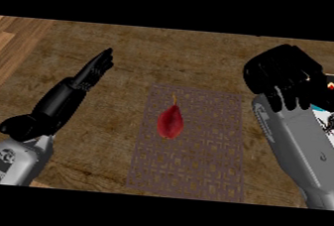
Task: Pick the cupcake from the placemat and place it in the plate
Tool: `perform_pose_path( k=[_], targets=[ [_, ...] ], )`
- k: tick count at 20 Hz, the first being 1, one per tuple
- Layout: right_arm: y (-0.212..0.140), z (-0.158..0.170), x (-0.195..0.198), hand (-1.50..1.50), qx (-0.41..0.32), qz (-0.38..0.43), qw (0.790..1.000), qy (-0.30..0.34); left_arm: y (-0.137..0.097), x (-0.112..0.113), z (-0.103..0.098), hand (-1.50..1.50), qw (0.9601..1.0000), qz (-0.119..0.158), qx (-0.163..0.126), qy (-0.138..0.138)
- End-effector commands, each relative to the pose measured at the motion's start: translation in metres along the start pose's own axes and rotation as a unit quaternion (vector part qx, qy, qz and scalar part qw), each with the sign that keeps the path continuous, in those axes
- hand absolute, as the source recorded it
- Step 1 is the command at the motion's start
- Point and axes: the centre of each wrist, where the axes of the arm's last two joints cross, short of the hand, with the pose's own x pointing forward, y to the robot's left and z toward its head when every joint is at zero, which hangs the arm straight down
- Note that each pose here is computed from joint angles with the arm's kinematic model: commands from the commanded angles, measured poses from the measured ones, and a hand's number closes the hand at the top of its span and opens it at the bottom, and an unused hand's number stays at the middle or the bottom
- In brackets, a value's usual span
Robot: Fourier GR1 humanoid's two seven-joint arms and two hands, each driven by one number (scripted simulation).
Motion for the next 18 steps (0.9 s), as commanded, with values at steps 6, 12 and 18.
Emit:
perform_pose_path(
  k=[6,12,18],
  targets=[
    [0.008,-0.154,-0.013,1.5,0.324,-0.05,0.904,-0.276,-0.01,0.003,-0.006,0.0,0.9996,0.015,-0.022,-0.014],
    [0.04,-0.211,0.006,1.5,0.442,-0.081,0.826,-0.339,-0.013,0.007,-0.009,0.0,0.999,0.008,-0.035,-0.026],
    [0.069,-0.24,0.025,1.5,0.513,-0.093,0.783,-0.338,-0.009,0.011,-0.013,0.0,0.9988,-0.005,-0.035,-0.035]
  ],
)
